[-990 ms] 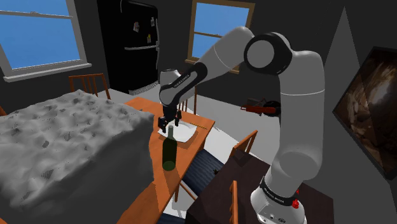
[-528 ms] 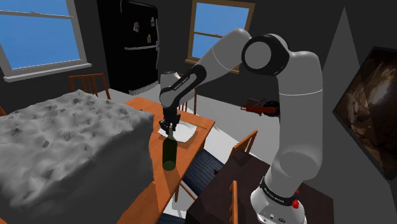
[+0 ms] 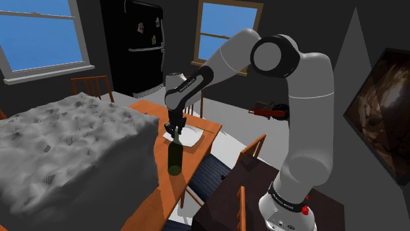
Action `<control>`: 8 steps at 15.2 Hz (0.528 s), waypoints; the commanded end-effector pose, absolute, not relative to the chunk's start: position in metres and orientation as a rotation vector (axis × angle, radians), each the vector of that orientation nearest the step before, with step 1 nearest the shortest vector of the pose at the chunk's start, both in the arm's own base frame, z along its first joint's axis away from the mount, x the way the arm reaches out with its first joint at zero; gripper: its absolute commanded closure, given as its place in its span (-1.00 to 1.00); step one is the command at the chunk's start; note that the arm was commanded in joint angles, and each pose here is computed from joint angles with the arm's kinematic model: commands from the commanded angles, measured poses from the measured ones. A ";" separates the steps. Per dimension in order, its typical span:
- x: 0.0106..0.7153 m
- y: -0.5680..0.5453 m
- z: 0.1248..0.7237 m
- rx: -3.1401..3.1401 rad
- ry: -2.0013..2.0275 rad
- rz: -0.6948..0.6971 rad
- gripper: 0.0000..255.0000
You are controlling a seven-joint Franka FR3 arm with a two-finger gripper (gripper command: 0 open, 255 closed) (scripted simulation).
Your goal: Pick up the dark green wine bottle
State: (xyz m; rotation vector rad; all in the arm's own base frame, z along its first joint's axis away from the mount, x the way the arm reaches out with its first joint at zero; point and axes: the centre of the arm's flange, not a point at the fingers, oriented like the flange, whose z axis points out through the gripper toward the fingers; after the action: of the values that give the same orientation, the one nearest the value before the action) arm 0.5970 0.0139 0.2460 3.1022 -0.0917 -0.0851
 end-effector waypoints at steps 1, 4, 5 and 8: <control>0.597 0.015 0.256 3.102 -0.092 -0.085 1.00; 0.597 0.015 0.271 3.102 -0.092 -0.085 1.00; 0.597 0.015 0.277 3.102 -0.092 -0.085 1.00; 0.597 0.015 0.293 3.102 -0.092 -0.085 1.00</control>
State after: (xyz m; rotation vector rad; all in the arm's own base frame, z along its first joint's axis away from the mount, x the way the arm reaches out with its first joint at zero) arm 0.5966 0.0141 0.2876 3.1022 -0.0917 -0.0854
